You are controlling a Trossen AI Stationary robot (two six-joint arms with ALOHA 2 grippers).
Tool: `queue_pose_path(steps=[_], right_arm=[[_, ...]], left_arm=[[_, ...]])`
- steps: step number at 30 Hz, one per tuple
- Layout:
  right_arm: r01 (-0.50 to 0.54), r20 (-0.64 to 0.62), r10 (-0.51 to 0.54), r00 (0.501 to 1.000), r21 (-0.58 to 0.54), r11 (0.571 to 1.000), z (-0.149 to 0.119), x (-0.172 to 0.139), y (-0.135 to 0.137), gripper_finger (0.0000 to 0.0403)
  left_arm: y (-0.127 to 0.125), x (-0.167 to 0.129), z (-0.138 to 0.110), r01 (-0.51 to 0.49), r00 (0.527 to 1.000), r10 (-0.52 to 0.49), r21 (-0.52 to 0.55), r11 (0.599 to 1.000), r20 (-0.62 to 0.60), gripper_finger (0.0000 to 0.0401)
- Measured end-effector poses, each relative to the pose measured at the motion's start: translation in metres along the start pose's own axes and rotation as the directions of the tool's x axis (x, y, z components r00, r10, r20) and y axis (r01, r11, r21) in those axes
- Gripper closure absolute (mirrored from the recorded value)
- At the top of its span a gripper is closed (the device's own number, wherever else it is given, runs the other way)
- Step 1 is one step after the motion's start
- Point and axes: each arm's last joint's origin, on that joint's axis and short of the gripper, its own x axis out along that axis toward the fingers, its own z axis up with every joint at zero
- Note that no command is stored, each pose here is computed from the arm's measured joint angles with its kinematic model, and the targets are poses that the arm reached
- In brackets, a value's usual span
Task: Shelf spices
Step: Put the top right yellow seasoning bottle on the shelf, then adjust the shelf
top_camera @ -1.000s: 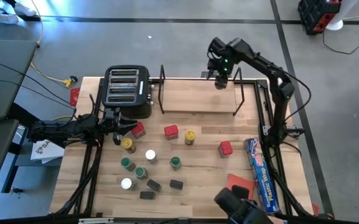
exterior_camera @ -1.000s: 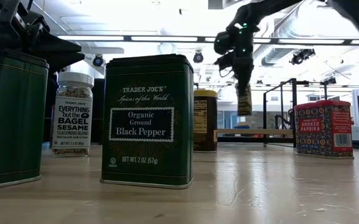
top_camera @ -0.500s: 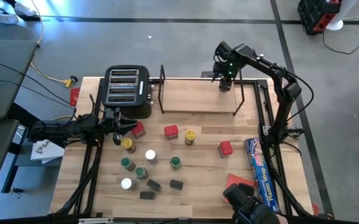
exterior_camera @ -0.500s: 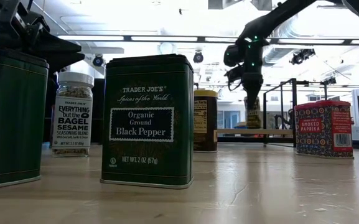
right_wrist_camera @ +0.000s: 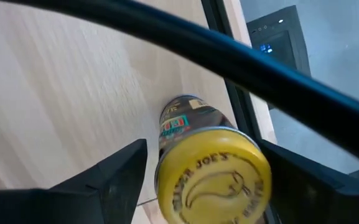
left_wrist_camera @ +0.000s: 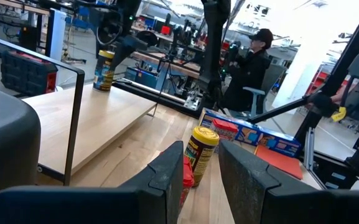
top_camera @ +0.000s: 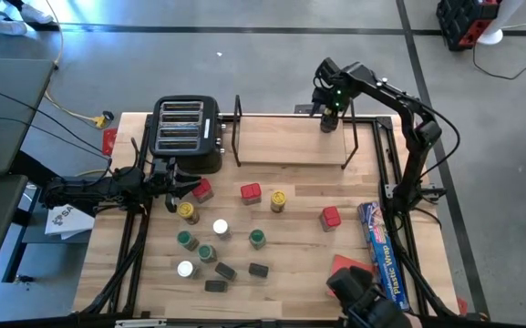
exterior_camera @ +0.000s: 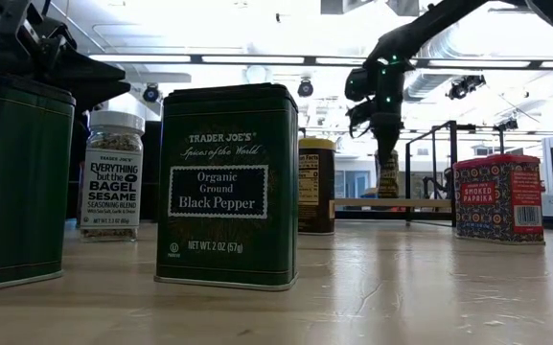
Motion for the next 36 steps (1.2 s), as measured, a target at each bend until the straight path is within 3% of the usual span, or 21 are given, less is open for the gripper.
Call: queue_pose_path(steps=[2,9,16,19,24,29,32,36], right_arm=[[0.014,-0.001,-0.014,1.0,0.003,1.0,0.001,-0.012,0.0,0.0109],[0.223,0.005,-0.224,0.975,0.078,0.972,-0.004,-0.086,0.016,0.0108],[0.204,0.14,-0.215,0.967,0.092,0.975,-0.029,-0.133,0.082,0.0115],[0.145,0.168,-0.151,0.974,0.05,0.988,-0.042,-0.131,0.118,0.0122],[-0.043,0.235,0.049,0.971,-0.028,0.999,-0.057,-0.113,0.183,0.0126],[-0.157,0.167,0.162,0.973,-0.048,0.986,-0.067,-0.086,0.24,0.0126],[-0.166,0.058,0.169,0.984,-0.052,0.985,-0.08,-0.07,0.256,0.0127],[-0.12,-0.08,0.121,0.989,0.022,0.993,-0.095,-0.042,0.251,0.0136]], left_arm=[[0.0,0.0,0.0,0.0,1.0,0.0,0.0,1.0,0.0,0.0304],[0.0,0.0,0.0,0.0,1.0,0.0,-0.001,1.0,0.0,0.0304],[0.0,0.0,0.0,0.0,1.0,0.0,-0.001,1.0,0.001,0.0304],[0.0,0.0,0.0,0.0,1.0,0.0,-0.001,1.0,0.001,0.0304],[0.0,0.0,0.0,0.0,1.0,0.0,0.0,1.0,0.001,0.0304],[0.0,0.0,0.0,0.0,1.0,0.0,0.0,1.0,0.001,0.0304],[0.0,0.0,0.0,-0.002,1.0,0.002,0.0,1.0,0.002,0.0304],[0.0,0.0,0.0,-0.019,1.0,0.019,-0.001,1.0,0.009,0.0304]])
